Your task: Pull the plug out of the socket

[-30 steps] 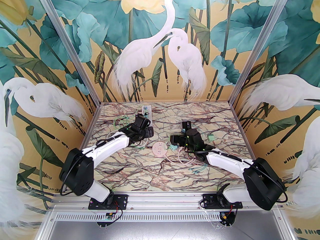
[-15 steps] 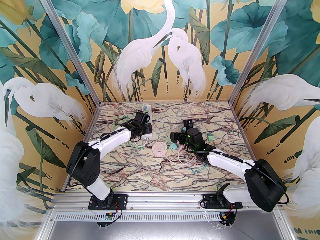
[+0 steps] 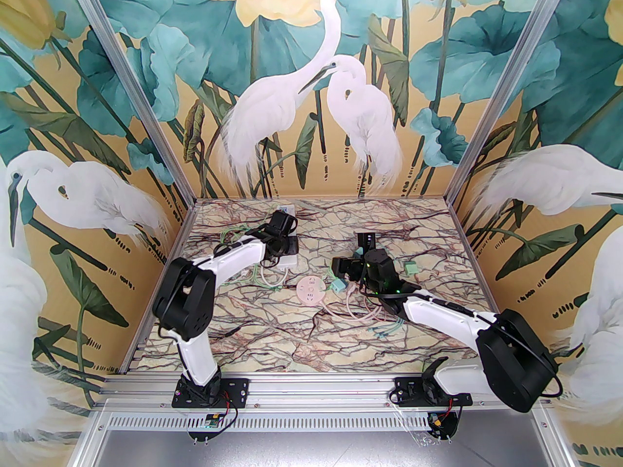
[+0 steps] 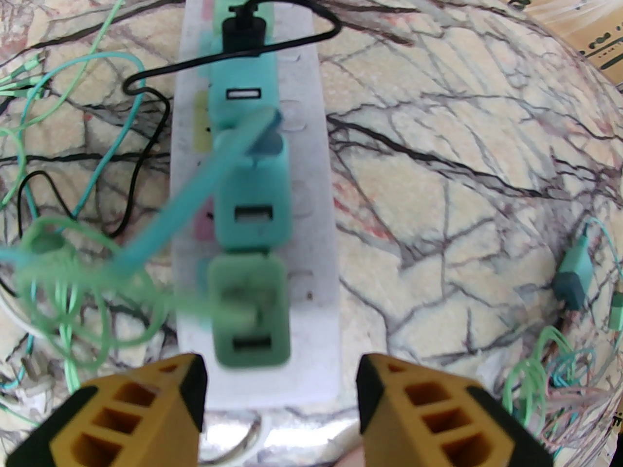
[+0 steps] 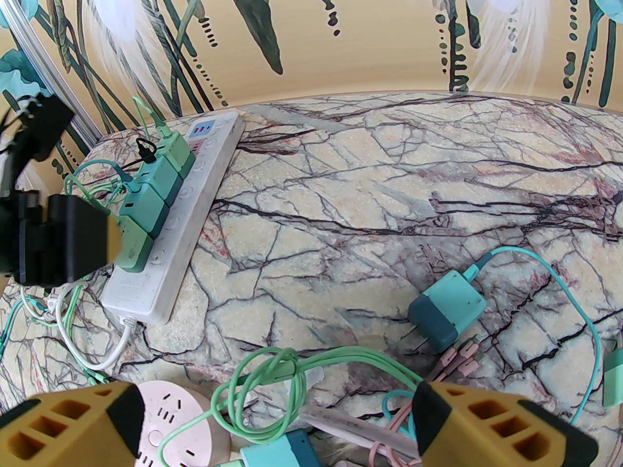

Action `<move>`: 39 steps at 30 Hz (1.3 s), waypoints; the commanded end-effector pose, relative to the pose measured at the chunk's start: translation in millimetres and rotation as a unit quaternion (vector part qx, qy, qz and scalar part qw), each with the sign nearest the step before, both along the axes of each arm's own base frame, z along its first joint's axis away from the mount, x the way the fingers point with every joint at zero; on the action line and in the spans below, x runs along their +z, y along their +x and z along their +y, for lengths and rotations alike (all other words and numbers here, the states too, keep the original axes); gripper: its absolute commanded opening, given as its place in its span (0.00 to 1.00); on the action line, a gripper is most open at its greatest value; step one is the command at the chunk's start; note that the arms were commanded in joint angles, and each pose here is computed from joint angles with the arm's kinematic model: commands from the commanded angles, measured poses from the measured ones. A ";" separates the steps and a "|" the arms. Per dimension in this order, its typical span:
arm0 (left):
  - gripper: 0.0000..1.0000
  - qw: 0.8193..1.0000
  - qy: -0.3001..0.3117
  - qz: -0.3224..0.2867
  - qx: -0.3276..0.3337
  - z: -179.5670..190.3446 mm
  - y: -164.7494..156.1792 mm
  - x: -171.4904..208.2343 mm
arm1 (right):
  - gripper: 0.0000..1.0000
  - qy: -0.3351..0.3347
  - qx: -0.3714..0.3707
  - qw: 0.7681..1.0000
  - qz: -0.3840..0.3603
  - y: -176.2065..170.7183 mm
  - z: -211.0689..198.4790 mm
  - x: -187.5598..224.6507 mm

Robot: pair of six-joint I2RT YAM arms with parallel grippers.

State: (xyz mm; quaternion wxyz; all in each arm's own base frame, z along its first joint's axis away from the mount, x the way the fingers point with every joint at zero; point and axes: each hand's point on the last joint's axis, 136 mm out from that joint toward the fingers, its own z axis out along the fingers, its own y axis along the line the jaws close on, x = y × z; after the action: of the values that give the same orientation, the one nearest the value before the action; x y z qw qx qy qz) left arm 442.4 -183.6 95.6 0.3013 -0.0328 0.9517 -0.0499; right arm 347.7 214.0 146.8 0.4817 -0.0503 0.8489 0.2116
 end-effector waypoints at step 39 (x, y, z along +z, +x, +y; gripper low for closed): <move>0.24 0.998 -0.021 0.059 -0.012 7.9 -111.7 -22.5 | 0.52 0.089 0.148 0.980 0.100 9.2 105.1 -10.6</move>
State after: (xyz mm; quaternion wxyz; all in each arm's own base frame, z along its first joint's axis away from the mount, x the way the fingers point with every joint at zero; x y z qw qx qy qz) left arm 345.3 -174.5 73.2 0.2532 -0.0172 0.9653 -0.0611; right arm 357.0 285.1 118.4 0.3746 -0.0853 0.8706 0.3073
